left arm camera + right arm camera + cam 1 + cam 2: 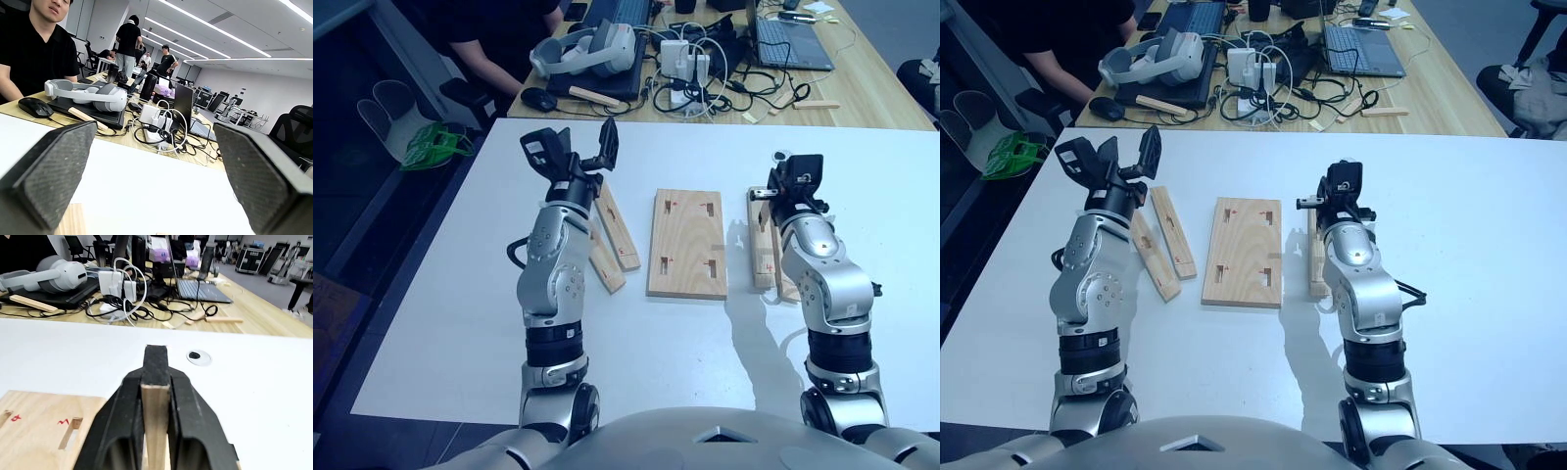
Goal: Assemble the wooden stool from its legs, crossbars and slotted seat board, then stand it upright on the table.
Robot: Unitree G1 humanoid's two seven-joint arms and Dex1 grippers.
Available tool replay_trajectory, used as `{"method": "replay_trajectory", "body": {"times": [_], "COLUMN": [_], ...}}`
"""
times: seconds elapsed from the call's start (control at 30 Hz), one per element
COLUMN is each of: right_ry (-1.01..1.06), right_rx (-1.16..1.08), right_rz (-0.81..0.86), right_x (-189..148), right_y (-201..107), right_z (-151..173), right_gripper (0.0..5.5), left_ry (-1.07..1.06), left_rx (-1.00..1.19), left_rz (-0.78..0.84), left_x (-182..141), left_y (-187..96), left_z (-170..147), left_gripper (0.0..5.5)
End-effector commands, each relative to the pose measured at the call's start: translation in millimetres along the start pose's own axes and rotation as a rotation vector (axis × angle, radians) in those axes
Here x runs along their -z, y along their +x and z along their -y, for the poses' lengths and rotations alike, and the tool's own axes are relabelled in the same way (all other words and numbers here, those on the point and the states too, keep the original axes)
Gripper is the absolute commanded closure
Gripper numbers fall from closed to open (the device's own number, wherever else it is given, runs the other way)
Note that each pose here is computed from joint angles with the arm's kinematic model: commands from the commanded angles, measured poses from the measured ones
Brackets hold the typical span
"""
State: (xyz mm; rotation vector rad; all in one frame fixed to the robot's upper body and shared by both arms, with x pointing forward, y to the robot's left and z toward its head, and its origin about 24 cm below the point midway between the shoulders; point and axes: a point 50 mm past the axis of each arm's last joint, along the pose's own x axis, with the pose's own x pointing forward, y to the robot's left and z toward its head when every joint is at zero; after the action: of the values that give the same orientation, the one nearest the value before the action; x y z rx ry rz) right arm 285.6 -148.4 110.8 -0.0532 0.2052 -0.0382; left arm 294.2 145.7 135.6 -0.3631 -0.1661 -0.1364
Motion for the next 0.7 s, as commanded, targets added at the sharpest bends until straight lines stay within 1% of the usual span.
{"method": "replay_trajectory", "body": {"times": [0.03, 0.3, 0.47, 0.7], "right_ry": [-0.004, 0.012, 0.024, 0.039], "right_rx": [0.027, 0.023, 0.018, 0.022], "right_rz": [-0.036, -0.097, -0.034, -0.028], "right_x": [3.6, 9.6, 2.0, 2.6], "right_y": [0.2, 1.1, 2.7, 5.5], "right_z": [2.5, 2.0, 1.2, 1.3], "right_gripper": [5.11, 5.11, 5.11, 5.11], "left_ry": [-0.007, -0.004, -0.005, -0.005], "left_rx": [-0.012, -0.017, -0.023, -0.028], "left_rz": [-0.017, -0.023, -0.026, -0.031], "left_x": [2.2, 1.8, 1.7, 2.4], "left_y": [0.6, -0.2, 0.0, 0.9], "left_z": [-0.7, -2.2, -3.0, -3.7], "left_gripper": [1.12, 1.12, 1.12, 1.12]}}
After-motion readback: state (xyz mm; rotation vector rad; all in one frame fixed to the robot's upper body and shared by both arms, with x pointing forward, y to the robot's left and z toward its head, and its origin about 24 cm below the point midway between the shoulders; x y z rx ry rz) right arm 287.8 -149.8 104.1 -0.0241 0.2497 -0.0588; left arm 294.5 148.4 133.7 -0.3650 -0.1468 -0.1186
